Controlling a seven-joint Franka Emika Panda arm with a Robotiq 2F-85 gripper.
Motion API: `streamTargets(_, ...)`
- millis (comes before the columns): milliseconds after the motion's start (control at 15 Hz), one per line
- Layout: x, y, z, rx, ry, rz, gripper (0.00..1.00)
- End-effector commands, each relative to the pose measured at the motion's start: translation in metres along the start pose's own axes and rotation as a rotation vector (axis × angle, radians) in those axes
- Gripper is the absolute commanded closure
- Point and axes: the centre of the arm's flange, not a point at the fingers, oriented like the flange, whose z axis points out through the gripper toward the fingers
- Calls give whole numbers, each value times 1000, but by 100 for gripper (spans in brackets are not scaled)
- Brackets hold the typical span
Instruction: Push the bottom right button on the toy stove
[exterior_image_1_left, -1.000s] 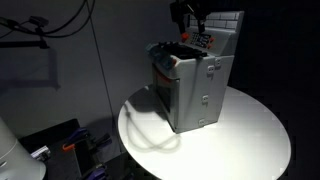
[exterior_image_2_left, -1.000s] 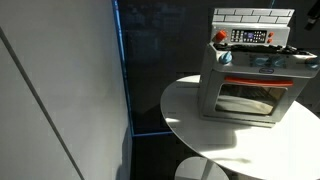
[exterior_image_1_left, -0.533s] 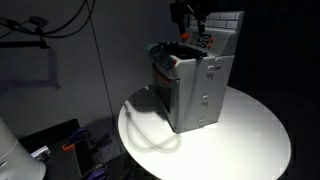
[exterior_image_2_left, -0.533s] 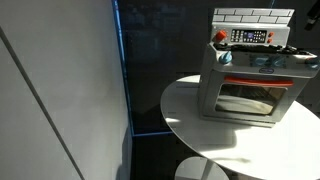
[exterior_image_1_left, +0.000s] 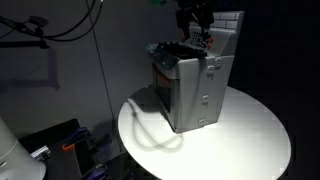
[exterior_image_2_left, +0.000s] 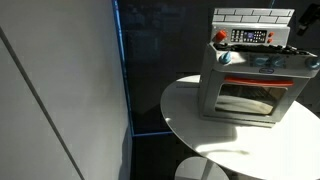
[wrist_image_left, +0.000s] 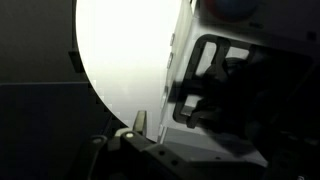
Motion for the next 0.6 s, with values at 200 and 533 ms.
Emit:
streamTargets(200, 31, -3, 11, -19, 29, 63, 0)
streamTargets(533, 38, -10, 17, -25, 56, 97, 0)
